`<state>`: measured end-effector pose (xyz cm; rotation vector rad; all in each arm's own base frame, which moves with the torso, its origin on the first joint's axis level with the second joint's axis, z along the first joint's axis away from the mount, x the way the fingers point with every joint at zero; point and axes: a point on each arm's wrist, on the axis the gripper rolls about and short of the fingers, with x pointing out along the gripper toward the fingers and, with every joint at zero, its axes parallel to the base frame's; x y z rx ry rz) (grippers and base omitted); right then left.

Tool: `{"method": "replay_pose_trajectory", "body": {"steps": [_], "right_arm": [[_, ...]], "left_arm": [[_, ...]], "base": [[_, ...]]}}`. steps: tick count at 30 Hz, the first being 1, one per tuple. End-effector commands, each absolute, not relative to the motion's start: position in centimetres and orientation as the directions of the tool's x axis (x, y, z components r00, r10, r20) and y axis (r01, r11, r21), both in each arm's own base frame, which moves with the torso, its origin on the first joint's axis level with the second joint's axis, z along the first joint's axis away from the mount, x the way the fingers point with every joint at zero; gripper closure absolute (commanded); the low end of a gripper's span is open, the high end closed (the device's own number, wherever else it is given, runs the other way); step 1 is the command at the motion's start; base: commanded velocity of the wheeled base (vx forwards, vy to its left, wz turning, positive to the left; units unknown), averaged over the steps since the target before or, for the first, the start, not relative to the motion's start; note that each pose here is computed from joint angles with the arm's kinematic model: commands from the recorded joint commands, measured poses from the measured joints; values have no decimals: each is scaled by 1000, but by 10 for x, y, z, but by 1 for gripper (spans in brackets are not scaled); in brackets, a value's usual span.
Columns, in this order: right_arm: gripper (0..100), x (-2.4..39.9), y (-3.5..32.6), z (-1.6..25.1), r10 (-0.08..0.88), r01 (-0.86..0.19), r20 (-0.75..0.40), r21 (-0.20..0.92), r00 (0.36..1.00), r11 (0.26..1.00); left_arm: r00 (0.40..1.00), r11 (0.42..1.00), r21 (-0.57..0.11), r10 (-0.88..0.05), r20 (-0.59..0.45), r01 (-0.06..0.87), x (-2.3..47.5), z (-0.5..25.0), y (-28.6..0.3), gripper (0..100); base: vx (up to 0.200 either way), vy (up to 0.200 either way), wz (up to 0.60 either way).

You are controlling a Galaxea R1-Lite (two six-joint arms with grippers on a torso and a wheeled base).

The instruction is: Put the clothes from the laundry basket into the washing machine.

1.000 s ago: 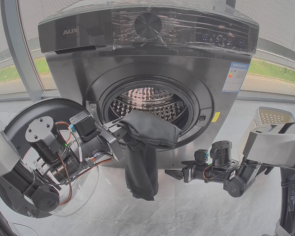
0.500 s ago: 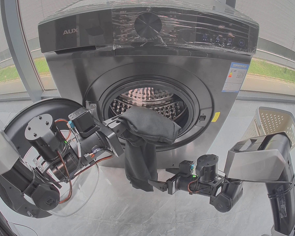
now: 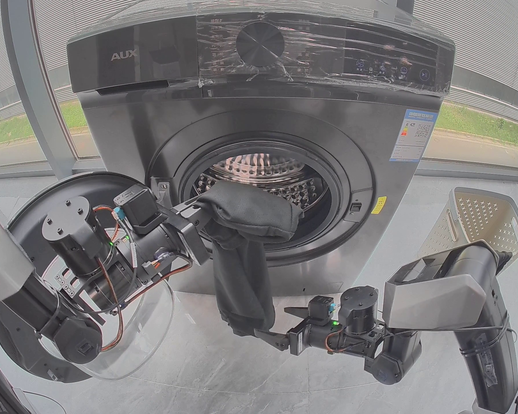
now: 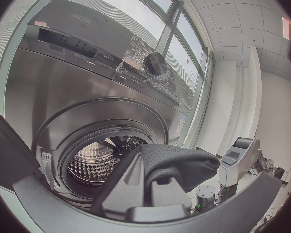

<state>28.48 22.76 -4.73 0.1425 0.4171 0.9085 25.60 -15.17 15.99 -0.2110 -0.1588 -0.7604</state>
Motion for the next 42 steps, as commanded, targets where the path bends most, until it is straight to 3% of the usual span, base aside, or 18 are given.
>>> {"method": "replay_pose_trajectory", "body": {"steps": [1,9,35,36,42], "right_arm": [[0,296,205,-44,751,-693,-291,291,593,660],[0,331,192,-35,712,-657,-225,277,665,701],[0,346,232,-42,771,-722,-196,271,606,637],[100,344,235,-45,778,-729,-200,274,595,627],[100,330,240,-56,797,-750,-197,269,571,604]], "left_arm": [[715,706,-129,-665,215,696,254,160,-149,100],[699,691,-127,-680,221,712,252,161,-155,100],[679,669,-129,-704,209,732,248,157,-164,100],[679,668,-130,-705,206,733,247,157,-164,100],[680,669,-127,-713,171,733,249,146,-169,100]], "base": [[0,0,0],[0,0,0],[0,0,0],[0,0,0],[0,0,0]]}}
